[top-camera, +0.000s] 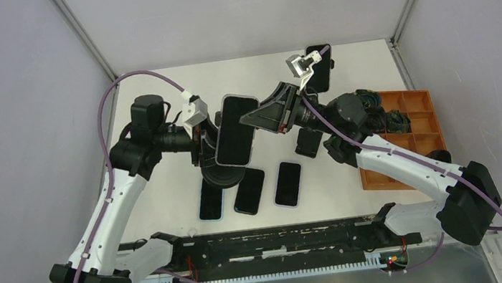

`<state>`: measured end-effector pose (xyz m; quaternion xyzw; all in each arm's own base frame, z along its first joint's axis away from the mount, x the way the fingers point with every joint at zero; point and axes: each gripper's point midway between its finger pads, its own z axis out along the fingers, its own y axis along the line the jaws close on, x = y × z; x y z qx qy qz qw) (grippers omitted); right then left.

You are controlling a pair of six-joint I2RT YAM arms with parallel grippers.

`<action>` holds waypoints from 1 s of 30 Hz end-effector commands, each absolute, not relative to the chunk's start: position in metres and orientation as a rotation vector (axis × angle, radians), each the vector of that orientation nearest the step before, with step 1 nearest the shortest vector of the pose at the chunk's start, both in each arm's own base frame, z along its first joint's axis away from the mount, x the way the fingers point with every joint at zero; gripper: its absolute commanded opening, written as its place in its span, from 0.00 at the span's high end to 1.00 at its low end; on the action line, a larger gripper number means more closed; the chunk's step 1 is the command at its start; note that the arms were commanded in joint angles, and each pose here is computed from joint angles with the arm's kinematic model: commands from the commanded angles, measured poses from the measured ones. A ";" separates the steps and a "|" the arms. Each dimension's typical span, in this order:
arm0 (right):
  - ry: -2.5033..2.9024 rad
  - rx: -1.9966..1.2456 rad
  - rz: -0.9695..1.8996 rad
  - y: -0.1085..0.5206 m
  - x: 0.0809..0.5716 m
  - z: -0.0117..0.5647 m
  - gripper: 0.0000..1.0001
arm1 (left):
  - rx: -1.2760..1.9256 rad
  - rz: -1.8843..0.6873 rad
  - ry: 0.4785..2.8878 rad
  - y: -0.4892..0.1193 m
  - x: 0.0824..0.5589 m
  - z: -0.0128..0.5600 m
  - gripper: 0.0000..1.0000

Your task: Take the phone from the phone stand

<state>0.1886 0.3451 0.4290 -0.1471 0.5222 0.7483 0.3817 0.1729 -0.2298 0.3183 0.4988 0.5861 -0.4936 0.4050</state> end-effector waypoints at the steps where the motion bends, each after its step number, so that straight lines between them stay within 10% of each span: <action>1: 1.125 -0.398 1.936 0.334 0.168 0.468 1.00 | 1.286 -1.258 1.405 -0.233 0.170 0.334 0.57; 7: 1.190 -0.383 1.908 0.348 0.180 0.448 1.00 | 1.351 -1.256 1.383 -0.232 0.167 0.335 0.97; 14: 1.276 -0.434 1.864 0.360 0.186 0.428 0.94 | 1.407 -1.238 1.408 -0.226 0.160 0.327 0.98; 21: 1.310 -0.613 1.857 0.368 0.172 0.427 0.65 | 1.493 -1.196 1.379 -0.220 0.152 0.322 0.98; 30: 1.344 -0.729 1.794 0.371 0.170 0.426 0.61 | 1.564 -1.183 1.364 -0.214 0.143 0.314 0.98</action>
